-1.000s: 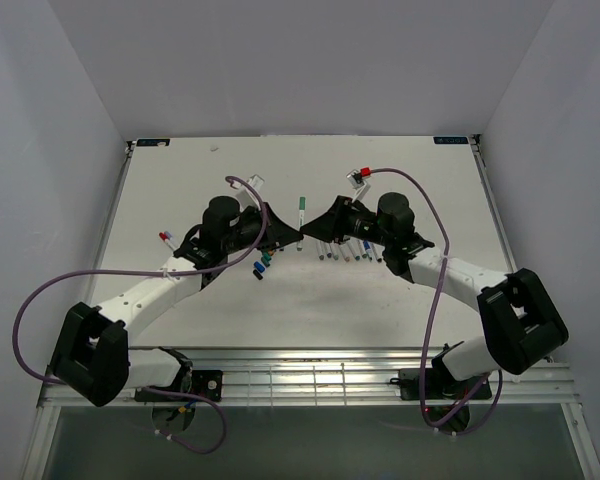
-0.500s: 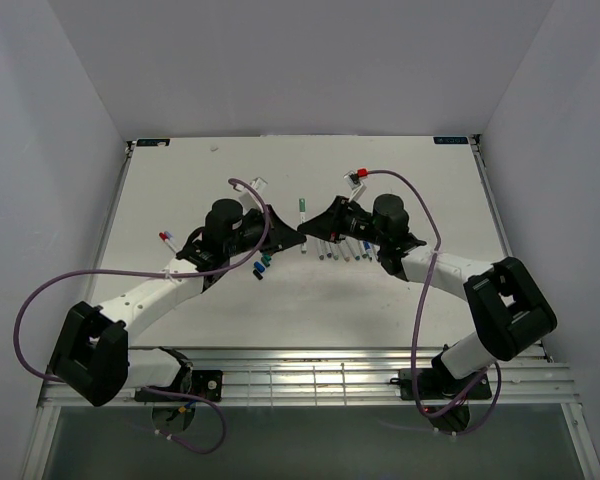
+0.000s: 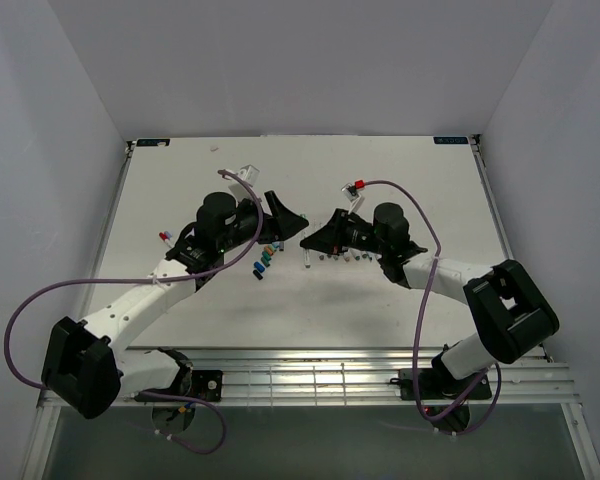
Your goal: Open the pen caps
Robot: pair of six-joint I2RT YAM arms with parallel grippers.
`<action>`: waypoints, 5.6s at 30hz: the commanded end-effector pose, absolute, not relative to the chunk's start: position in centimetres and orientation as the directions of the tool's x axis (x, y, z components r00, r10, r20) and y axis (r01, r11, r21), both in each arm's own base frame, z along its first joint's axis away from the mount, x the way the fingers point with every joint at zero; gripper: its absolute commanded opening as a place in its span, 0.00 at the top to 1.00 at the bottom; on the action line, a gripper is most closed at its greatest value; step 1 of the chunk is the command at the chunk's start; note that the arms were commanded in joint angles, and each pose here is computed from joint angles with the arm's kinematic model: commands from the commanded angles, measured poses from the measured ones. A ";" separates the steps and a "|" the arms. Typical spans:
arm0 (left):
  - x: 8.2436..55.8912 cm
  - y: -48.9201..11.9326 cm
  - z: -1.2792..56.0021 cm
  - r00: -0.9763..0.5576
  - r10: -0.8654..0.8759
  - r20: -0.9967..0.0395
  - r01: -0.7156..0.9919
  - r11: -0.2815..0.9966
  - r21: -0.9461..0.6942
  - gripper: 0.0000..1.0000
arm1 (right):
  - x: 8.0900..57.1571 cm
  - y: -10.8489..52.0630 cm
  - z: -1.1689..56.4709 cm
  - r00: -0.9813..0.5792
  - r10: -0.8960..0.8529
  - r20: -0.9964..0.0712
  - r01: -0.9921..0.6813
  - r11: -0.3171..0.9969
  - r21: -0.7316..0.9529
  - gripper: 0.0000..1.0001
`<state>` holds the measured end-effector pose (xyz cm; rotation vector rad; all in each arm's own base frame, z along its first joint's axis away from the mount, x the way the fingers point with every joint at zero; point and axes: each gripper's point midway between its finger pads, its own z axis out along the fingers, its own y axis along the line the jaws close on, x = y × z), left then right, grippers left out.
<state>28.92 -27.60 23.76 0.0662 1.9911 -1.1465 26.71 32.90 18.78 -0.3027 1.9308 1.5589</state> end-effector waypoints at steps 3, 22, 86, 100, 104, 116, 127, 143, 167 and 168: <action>30.1 -27.6 25.0 -0.625 -0.319 -0.713 0.435 0.616 -0.657 0.23 | 23.8 33.5 21.4 -0.739 0.153 -0.656 -0.637 0.157 0.755 0.92; 29.6 -28.3 24.0 -0.667 -0.304 -0.681 0.434 0.584 -0.686 0.59 | 23.2 34.4 22.9 -0.758 0.168 -0.631 -0.629 0.069 0.774 0.92; 26.1 -17.5 5.8 -0.765 -0.457 -0.455 -0.270 0.867 -0.418 0.77 | 35.9 12.5 9.9 -0.724 0.003 -0.690 -0.217 0.948 0.231 0.92; 27.3 -17.4 4.4 -0.766 -0.449 -0.460 -0.293 0.881 -0.372 0.60 | 37.1 13.2 8.9 -0.738 0.028 -0.674 -0.214 0.938 0.273 0.92; 27.4 -17.4 4.5 -0.762 -0.452 -0.464 -0.294 0.879 -0.375 0.60 | 37.4 13.1 8.3 -0.748 0.025 -0.663 -0.209 0.939 0.271 0.92; 30.1 -15.0 10.0 -0.678 -0.441 -0.588 -0.290 0.896 -0.337 0.38 | 38.8 12.9 5.3 -0.774 -0.017 -0.633 -0.213 0.948 0.235 0.89; 35.3 -8.7 14.3 -0.574 -0.563 -0.595 -0.394 0.826 -0.402 0.32 | 39.5 13.2 4.0 -0.786 -0.032 -0.617 -0.221 0.947 0.232 0.80; 39.3 0.0 11.2 -0.523 -0.650 -0.551 -0.605 0.738 -0.298 0.32 | 38.8 13.5 5.8 -0.763 -0.012 -0.647 -0.234 0.937 0.258 0.53; 38.3 5.2 5.6 -0.537 -0.649 -0.538 -0.736 0.672 -0.075 0.40 | 37.1 16.6 10.7 -0.686 -0.009 -0.728 -0.343 0.886 0.312 0.52; 38.2 5.2 5.5 -0.539 -0.649 -0.536 -0.736 0.673 -0.074 0.40 | 37.1 16.6 10.7 -0.685 -0.010 -0.728 -0.344 0.886 0.311 0.52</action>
